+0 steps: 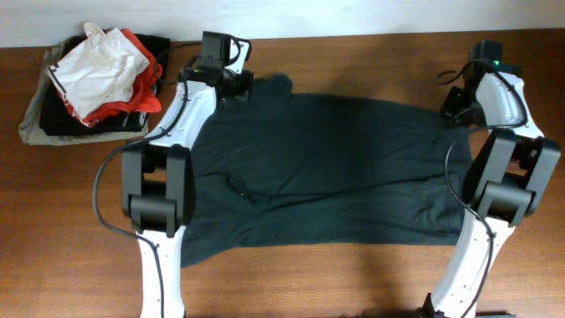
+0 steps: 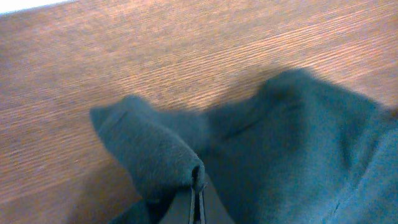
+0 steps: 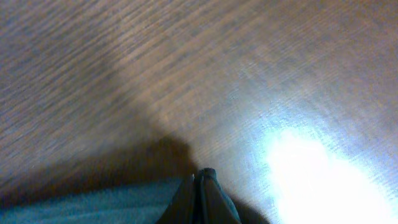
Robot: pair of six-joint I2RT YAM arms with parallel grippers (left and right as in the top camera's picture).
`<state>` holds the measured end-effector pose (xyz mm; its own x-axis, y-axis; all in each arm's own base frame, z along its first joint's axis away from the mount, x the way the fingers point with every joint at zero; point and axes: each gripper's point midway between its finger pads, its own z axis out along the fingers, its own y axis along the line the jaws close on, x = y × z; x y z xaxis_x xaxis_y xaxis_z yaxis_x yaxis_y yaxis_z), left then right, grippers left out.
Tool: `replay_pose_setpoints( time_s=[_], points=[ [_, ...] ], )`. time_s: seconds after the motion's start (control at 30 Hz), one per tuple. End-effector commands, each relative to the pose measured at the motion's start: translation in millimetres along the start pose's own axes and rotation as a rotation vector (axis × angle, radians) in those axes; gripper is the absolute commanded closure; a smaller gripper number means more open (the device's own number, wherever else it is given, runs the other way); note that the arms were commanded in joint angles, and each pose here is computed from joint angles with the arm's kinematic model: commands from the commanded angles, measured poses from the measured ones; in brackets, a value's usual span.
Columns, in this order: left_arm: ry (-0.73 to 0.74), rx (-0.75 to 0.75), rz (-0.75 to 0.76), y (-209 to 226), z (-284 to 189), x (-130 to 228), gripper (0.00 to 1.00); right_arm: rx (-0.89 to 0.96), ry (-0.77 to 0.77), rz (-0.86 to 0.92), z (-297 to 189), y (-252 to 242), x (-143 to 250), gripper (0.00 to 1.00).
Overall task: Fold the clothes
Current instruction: 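Fold the top edge down toward the hem with both grippers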
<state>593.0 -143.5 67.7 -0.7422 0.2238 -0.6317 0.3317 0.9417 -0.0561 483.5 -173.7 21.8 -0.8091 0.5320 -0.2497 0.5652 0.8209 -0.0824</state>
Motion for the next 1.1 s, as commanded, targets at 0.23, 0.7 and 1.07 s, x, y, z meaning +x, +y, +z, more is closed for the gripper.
replay_pose_setpoints(
  time_s=[0.23, 0.7, 1.07],
  points=[
    [0.106, -0.089, -0.056, 5.5, -100.0, 1.0, 1.0, -0.03, -0.011, 0.131, -100.8, -17.0, 13.6, 0.96],
    [0.442, -0.105, -0.18, 12.2, -155.5, 79.2, 1.0, 0.041, 0.147, 0.185, -159.7, -43.3, 74.7, 0.96],
    [0.636, -0.131, -0.161, 11.3, -176.9, 125.5, 1.0, 0.152, 0.19, 0.129, -173.7, -64.6, 108.7, 0.96]
  ],
)
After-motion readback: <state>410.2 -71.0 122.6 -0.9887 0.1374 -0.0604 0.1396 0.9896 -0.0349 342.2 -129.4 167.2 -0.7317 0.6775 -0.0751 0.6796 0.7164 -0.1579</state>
